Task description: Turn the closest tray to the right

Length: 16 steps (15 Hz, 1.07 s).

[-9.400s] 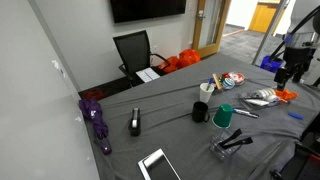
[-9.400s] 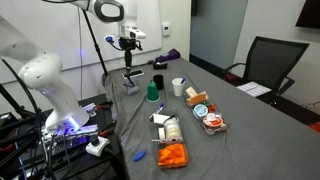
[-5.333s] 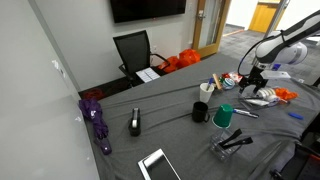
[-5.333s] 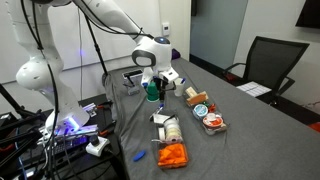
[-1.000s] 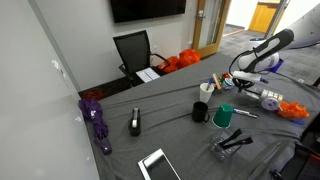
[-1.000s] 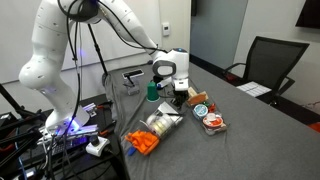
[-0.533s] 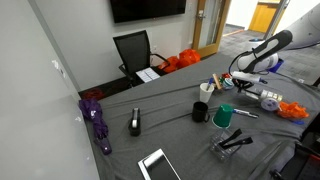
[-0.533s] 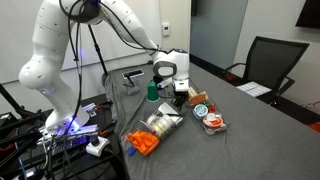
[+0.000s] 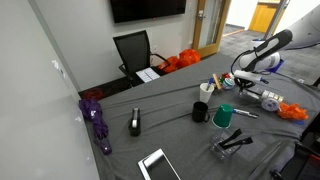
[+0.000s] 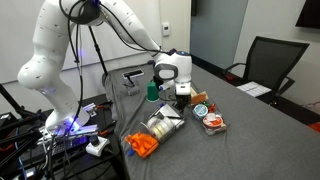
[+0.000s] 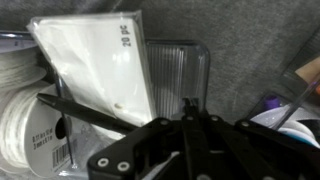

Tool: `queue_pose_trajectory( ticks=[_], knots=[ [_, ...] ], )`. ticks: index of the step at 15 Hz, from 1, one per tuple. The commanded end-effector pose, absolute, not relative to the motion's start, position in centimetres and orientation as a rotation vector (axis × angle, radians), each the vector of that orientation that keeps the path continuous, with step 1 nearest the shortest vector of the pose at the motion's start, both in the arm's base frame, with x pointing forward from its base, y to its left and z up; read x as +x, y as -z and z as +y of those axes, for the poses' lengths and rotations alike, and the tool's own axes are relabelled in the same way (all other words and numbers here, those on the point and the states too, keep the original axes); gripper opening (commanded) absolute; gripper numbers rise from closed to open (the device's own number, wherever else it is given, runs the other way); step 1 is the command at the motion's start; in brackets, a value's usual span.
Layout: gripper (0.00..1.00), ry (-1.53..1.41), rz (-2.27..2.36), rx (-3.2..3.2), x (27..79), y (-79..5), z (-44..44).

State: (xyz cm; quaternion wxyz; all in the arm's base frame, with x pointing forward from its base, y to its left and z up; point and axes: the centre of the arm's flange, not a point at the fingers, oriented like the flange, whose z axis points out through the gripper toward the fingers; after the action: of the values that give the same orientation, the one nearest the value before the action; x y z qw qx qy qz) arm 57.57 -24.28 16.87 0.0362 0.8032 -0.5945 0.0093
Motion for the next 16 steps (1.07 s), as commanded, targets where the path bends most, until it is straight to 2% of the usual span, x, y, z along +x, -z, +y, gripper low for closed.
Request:
queue_pose_trajectory(
  ticks=[1, 16],
  knots=[
    [0.01, -0.041, -1.888, 2.459, 58.4, -16.8, -27.8],
    [0.01, -0.121, -2.036, 2.358, 59.0, -16.5, -34.6]
  ],
)
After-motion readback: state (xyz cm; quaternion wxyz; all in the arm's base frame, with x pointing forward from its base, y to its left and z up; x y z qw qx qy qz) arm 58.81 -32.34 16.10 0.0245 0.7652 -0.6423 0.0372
